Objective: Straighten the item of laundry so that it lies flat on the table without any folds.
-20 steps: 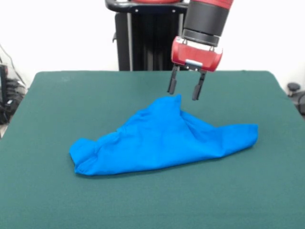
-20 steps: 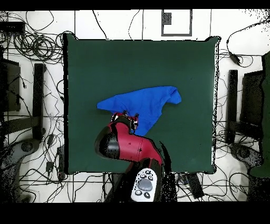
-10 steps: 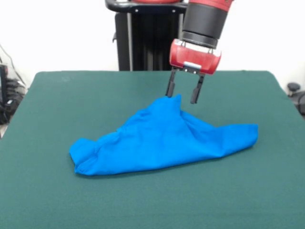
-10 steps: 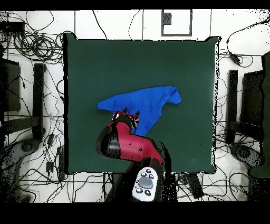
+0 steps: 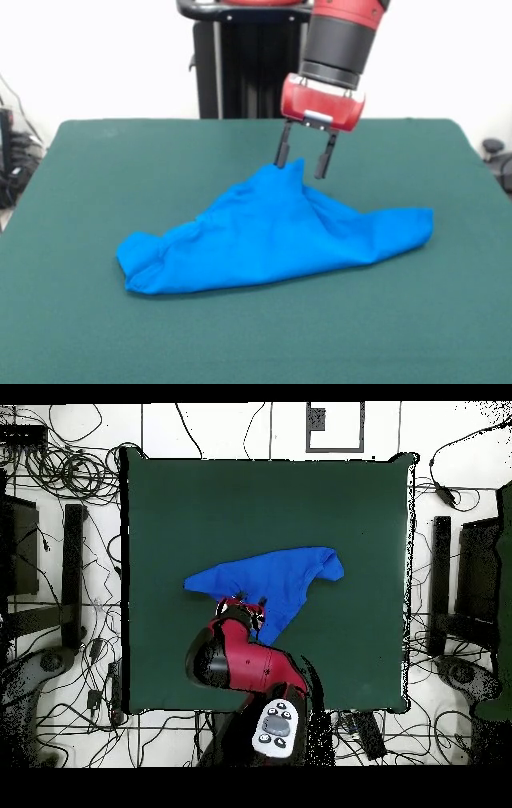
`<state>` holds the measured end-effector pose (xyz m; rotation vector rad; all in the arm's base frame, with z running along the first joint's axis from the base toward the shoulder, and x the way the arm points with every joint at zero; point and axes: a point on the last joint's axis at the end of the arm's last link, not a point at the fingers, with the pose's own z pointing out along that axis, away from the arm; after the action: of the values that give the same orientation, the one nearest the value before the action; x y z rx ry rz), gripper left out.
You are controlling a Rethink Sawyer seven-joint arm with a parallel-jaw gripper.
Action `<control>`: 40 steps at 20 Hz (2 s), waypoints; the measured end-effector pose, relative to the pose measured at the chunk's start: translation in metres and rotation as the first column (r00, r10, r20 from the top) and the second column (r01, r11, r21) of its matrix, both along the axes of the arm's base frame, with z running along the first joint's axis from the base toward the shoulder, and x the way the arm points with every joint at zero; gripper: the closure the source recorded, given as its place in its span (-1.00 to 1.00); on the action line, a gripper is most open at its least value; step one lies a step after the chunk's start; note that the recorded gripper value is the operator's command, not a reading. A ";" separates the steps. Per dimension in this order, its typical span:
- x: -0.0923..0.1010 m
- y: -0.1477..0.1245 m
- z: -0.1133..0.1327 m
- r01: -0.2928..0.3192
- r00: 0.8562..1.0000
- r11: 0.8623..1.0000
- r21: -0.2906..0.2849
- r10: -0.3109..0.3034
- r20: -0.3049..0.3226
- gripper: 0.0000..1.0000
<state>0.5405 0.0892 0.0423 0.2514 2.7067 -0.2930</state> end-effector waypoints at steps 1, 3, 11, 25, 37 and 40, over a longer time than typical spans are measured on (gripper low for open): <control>-0.003 0.000 -0.002 0.000 1.000 1.000 -0.001 0.000 -0.001 -1.00; -0.008 -0.001 -0.005 -0.001 1.000 1.000 -0.004 0.001 0.002 -1.00; -0.021 -0.003 -0.017 -0.005 1.000 1.000 -0.012 0.005 -0.003 -1.00; -0.033 -0.004 -0.026 0.004 1.000 1.000 -0.020 -0.003 0.007 -1.00; -0.035 -0.006 -0.034 0.007 0.999 1.000 -0.029 -0.006 0.034 -1.00; -0.038 -0.007 -0.040 0.003 0.999 0.999 -0.034 -0.001 0.039 -1.00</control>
<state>0.5028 0.0821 0.0024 0.2473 2.6611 -0.3314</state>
